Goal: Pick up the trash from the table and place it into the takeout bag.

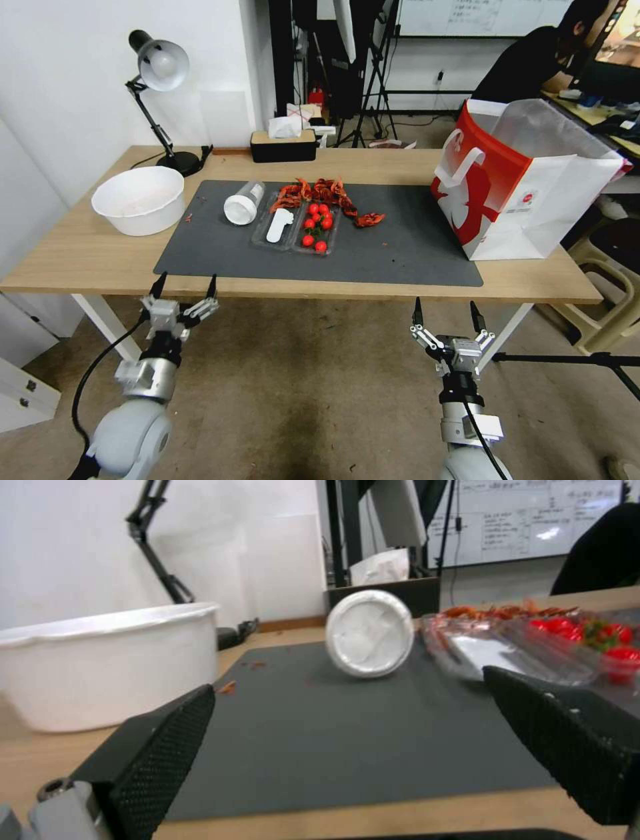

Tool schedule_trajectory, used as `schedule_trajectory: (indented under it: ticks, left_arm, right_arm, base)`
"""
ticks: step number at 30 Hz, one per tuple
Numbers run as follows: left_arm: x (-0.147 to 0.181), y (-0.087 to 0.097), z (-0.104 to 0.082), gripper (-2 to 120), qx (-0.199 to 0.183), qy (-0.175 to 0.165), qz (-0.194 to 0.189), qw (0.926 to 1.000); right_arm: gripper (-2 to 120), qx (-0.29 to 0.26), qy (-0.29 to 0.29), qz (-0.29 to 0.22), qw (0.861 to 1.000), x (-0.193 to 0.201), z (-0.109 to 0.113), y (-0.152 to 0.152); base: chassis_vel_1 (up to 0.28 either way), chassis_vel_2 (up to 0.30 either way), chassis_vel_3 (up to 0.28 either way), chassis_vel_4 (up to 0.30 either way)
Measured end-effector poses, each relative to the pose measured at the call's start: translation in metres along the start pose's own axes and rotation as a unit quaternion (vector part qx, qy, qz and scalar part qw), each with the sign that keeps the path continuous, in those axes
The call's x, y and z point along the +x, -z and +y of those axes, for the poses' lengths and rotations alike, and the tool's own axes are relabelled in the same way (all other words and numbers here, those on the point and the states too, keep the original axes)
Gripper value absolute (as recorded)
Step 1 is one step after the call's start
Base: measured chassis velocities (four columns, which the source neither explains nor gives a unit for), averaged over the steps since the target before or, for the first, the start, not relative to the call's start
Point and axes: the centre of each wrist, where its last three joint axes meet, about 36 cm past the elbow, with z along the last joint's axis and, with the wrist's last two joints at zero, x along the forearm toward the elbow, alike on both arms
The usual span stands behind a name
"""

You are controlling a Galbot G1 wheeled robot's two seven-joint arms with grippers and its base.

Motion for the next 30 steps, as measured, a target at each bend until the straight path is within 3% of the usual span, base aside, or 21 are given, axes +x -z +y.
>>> schedule_trajectory:
  ticks: [10, 17, 30]
  left_arm:
    - [-0.074, 0.025, -0.009, 100, 0.026, -0.031, 0.001, 0.9992]
    - [-0.112, 0.029, -0.008, 100, 0.05, -0.039, 0.025, 0.9977]
    - [-0.181, 0.034, -0.002, 100, 0.047, -0.041, 0.043, 0.9971]
  right_arm:
    - [100, -0.002, -0.006, 0.003, 1.0, -0.001, 0.003, 0.0]
    - [100, -0.002, -0.009, 0.006, 1.0, -0.002, 0.004, 0.001]
    - [100, -0.001, -0.016, 0.006, 1.0, -0.003, 0.003, 0.001]
  base:
    - [0.0, 0.0, 0.0, 0.0]
    - [0.0, 0.0, 0.0, 0.0]
    - [0.0, 0.0, 0.0, 0.0]
